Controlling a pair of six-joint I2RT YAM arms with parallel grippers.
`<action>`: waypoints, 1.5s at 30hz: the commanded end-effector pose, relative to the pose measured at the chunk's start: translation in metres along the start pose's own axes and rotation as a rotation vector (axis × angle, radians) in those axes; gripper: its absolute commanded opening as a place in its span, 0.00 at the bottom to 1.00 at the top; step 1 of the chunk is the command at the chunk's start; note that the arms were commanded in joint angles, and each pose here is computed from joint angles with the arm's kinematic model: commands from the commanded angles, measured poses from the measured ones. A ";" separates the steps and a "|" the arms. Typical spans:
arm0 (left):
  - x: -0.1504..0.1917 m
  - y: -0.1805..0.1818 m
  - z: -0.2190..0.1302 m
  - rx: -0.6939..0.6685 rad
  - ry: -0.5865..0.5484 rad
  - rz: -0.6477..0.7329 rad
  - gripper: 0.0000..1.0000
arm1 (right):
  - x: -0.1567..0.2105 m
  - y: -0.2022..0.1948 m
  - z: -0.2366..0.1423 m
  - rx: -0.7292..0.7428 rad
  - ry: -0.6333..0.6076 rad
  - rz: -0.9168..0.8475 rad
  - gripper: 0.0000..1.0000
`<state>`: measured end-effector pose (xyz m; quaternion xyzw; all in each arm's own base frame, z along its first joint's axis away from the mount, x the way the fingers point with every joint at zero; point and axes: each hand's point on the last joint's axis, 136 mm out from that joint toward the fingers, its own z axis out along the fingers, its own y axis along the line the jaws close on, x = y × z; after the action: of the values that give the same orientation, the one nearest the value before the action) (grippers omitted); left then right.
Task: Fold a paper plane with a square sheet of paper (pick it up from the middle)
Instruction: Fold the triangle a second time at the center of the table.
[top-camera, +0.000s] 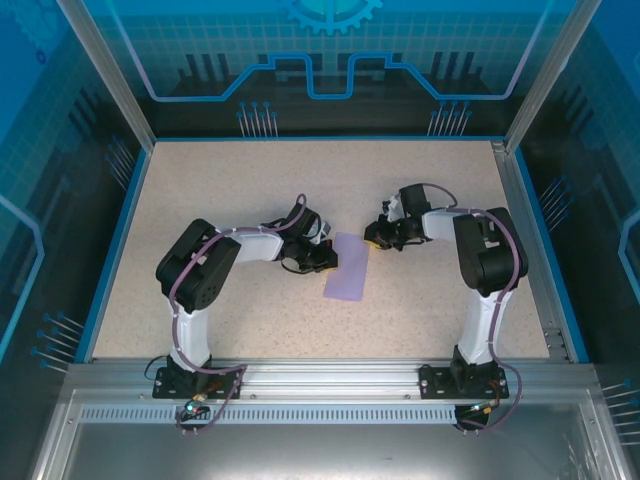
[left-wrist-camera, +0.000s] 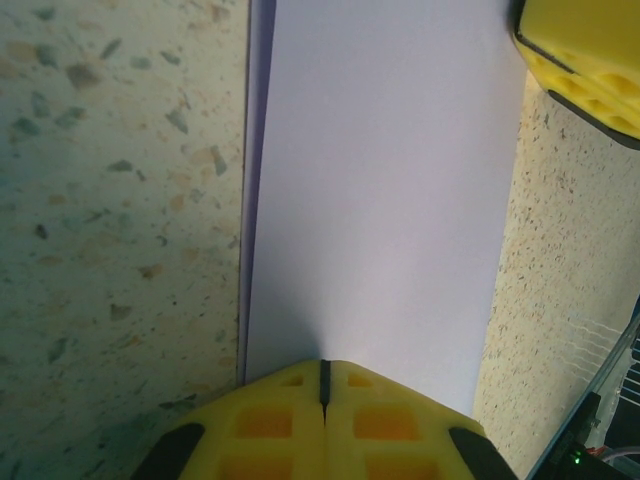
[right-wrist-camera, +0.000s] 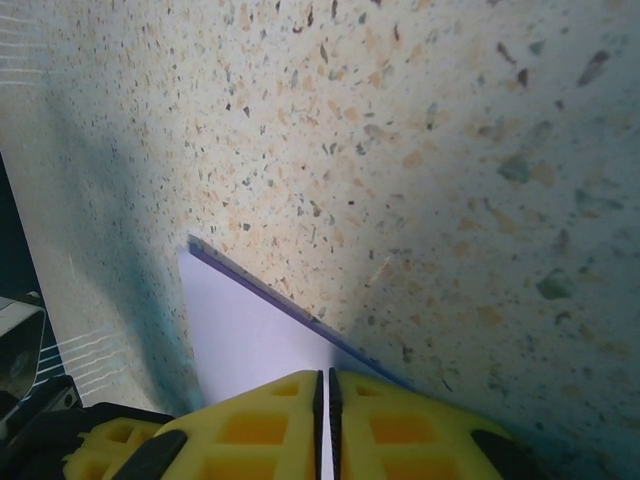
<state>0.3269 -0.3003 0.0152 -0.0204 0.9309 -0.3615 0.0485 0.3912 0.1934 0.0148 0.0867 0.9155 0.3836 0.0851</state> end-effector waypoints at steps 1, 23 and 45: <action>0.012 0.001 -0.008 -0.028 0.039 -0.007 0.00 | -0.001 0.003 -0.007 0.006 -0.002 -0.043 0.17; -0.027 -0.015 -0.063 0.131 -0.040 -0.132 0.48 | 0.100 0.024 -0.034 0.118 0.019 -0.029 0.31; -0.032 -0.017 -0.047 0.140 0.011 -0.147 0.52 | 0.111 -0.003 -0.009 0.138 0.095 -0.002 0.30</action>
<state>0.3548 -0.2727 0.0604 -0.0889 0.9028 -0.4196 0.0322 0.2887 0.2094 0.0179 0.0814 0.9409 0.3252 0.0491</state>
